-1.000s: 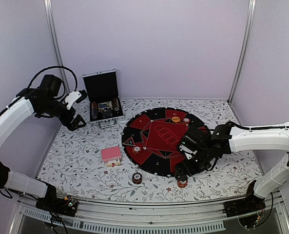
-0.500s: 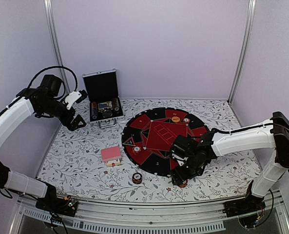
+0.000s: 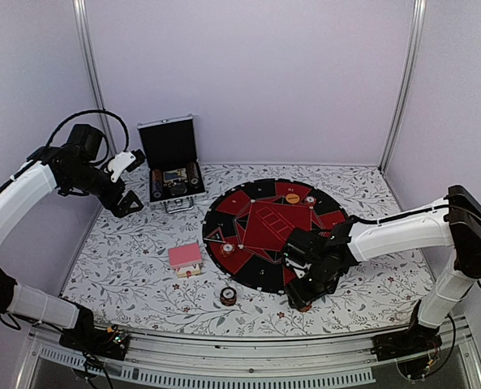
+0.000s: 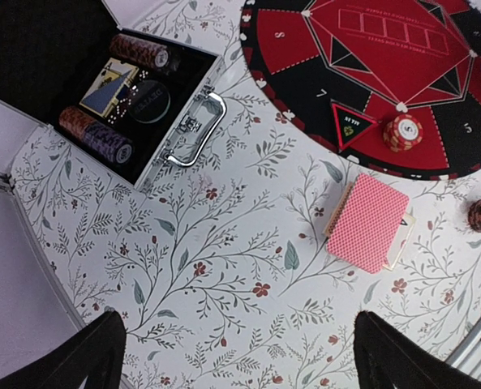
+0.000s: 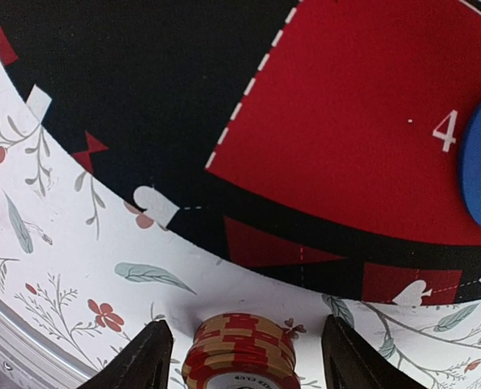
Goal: Distribute texas hold em gaming equipment
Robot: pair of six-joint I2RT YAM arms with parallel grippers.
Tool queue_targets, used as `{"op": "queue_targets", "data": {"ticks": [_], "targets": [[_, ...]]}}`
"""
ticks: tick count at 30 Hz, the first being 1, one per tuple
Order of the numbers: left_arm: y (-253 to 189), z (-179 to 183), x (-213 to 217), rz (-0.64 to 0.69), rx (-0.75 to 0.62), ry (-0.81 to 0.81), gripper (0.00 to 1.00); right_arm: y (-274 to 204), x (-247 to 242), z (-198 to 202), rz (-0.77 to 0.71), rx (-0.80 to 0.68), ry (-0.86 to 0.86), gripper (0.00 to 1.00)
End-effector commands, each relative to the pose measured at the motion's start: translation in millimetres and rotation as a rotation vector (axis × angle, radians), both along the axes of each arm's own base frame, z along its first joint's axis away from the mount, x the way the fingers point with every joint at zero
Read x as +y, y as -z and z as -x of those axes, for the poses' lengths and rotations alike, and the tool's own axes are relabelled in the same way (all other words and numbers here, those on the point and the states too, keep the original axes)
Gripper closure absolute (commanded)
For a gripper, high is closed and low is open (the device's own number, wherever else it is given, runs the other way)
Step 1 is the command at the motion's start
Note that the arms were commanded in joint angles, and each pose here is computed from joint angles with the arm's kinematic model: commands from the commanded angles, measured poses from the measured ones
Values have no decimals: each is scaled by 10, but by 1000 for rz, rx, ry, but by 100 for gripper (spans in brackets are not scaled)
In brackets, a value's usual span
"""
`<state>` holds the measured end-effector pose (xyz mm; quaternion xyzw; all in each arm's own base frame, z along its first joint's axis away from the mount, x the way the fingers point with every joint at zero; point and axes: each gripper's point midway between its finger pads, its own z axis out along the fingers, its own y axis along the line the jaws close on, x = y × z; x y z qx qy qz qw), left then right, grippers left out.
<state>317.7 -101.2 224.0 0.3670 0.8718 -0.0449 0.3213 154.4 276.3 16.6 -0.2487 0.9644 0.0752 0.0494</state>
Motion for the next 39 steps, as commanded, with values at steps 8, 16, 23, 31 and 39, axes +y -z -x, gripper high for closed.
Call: {"op": "queue_targets", "data": {"ticks": [8, 16, 23, 31, 39], "targets": [[-63, -14, -34, -11, -10, 15, 0, 74, -132, 28, 87, -35, -19, 35], [-56, -10, -34, -11, -7, 14, 0, 85, -132, 56, 106, -43, -24, 42], [-51, -7, -30, -13, -7, 14, 0, -9, -104, 19, 103, -58, -19, 51], [-42, -5, -30, -15, -5, 16, 0, -176, -92, 6, 92, -70, -20, 54], [-38, -11, -37, -11, -2, 15, 0, -200, -57, 48, 57, -51, -16, 64]]}}
